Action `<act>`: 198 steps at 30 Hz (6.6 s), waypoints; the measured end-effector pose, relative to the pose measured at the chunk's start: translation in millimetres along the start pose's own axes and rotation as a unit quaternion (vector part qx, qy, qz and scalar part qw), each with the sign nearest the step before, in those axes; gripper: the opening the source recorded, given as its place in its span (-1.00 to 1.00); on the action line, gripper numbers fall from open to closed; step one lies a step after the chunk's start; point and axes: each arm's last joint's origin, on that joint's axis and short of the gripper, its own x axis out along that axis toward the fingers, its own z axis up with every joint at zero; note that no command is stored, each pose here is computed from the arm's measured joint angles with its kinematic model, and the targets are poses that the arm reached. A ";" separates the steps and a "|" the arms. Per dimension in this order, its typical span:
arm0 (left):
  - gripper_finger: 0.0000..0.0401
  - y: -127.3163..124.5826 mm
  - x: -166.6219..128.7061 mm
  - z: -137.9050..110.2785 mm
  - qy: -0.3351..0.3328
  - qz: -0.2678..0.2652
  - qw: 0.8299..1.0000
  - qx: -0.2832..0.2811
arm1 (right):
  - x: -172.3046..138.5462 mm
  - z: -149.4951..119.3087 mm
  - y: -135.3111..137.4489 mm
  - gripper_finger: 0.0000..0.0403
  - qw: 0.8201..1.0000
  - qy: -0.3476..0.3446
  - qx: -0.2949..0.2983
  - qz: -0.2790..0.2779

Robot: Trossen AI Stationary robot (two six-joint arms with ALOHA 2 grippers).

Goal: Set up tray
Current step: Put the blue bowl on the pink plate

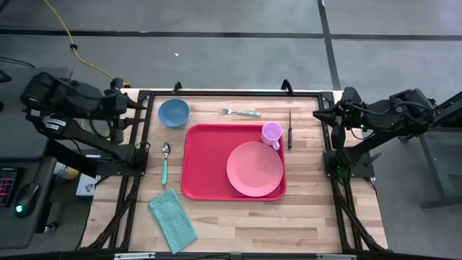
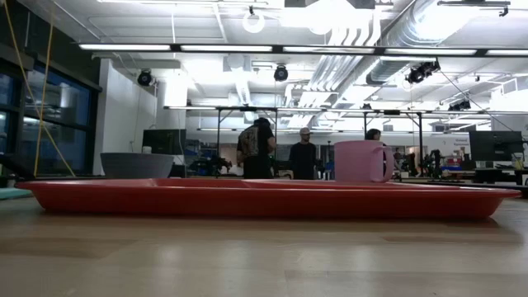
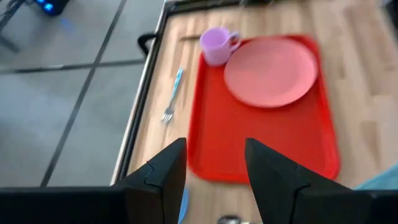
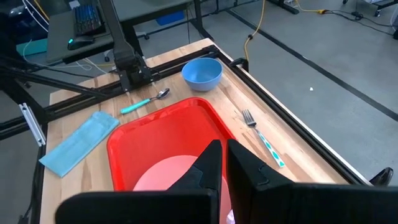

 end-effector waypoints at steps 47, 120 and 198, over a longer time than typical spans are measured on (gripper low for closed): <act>-0.02 119.6 110.1 -59.4 0.300 0.143 0.906 -0.263 | 25.6 -1.9 23.9 -1.00 0.999 0.048 -0.009 0.012; -0.02 116.3 265.4 -210.7 0.422 0.197 0.752 -0.466 | 32.3 -3.5 30.7 -1.00 0.997 0.071 -0.014 0.029; -0.92 62.1 193.6 -24.9 0.082 -0.041 0.930 -0.357 | -28.1 -16.5 -43.6 -1.00 0.988 -0.038 0.039 -0.144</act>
